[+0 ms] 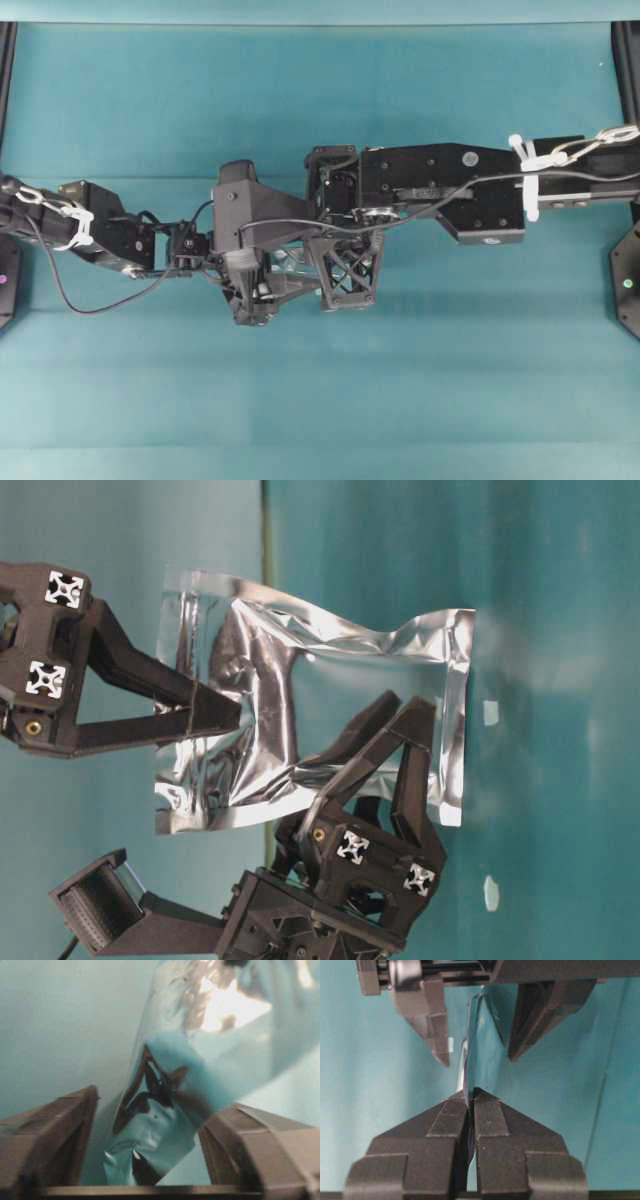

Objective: Hand over the silver zip bag and make it stand upright.
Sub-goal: 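Reach the left gripper to the bag's free edge and close on it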

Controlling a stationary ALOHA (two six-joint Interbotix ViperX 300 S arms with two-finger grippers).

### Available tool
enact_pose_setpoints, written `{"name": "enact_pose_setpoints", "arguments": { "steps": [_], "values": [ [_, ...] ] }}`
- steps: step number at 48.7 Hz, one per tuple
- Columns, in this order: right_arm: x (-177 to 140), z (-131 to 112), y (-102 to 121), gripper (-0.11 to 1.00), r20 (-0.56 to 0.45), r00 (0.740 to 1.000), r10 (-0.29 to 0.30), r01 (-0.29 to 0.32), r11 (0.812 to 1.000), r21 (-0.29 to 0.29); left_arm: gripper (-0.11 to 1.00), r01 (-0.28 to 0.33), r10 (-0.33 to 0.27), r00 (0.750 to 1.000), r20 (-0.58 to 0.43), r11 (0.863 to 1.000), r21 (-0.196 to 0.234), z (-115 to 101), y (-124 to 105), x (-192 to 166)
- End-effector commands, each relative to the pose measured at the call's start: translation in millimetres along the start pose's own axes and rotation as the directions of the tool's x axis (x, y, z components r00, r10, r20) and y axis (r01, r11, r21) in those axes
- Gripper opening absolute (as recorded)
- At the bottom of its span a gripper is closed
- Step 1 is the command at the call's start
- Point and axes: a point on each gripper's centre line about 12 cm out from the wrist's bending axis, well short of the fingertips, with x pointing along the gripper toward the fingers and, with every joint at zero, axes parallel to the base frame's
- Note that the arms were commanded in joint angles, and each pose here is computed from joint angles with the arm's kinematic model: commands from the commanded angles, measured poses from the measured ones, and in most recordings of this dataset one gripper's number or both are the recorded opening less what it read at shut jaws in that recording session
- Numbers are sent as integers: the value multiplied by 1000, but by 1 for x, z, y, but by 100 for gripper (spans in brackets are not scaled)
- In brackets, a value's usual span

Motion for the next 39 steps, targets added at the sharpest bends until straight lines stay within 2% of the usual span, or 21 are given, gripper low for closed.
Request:
{"name": "enact_pose_setpoints", "arguments": {
  "steps": [1, 5, 12, 39],
  "values": [
    [-4, 1, 1, 2, 12, 1000, -2, 2, 1000, -5, 73, 6, -7, 1000, 24, 1000, 8, 5, -2, 1],
    [-3, 0, 0, 2, 9, 1000, -3, 3, 1000, -4, 60, 5, -6, 1000, 18, 1000, 17, 2, -1, 2],
    [-4, 0, 1, 2, 17, 1000, -4, 4, 1000, 0, 32, 3, -3, 1000, 0, 999, 32, -1, -1, 1],
    [-3, -1, 4, 2, 17, 1000, -2, 2, 1000, -7, 32, 0, 1, 1000, -23, 999, 46, -4, 0, 1]
  ]
}}
